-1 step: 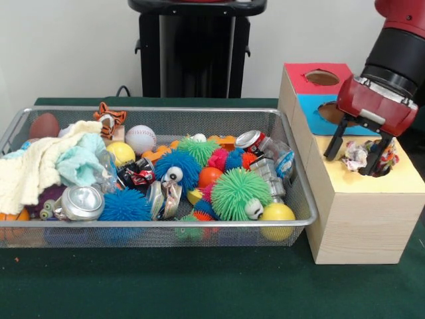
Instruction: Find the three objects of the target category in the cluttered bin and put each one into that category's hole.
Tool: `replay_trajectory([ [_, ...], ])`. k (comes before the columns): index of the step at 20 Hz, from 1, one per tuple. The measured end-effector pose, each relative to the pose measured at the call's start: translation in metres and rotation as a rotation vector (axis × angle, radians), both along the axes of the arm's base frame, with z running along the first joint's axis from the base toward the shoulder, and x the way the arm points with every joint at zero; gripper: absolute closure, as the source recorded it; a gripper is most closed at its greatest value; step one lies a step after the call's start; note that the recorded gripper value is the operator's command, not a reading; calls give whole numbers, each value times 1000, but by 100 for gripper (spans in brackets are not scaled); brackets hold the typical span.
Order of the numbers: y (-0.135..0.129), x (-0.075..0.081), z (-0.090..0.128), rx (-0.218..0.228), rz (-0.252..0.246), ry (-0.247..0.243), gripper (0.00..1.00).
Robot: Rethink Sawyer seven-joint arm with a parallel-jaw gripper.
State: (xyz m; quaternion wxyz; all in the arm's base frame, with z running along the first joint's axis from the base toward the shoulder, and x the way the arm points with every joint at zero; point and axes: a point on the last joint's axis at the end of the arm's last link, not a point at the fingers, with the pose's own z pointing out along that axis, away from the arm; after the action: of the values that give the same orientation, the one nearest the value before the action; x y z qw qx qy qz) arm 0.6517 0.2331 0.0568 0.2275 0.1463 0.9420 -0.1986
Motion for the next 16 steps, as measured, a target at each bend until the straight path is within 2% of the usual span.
replay_trajectory([
  [3,0,0,2,12,-37,6,0],
  [4,2,0,5,26,-66,13,0],
  [7,4,0,9,46,-93,25,0],
  [10,5,0,14,59,-107,29,0],
  [16,0,8,40,93,-132,29,0],
])
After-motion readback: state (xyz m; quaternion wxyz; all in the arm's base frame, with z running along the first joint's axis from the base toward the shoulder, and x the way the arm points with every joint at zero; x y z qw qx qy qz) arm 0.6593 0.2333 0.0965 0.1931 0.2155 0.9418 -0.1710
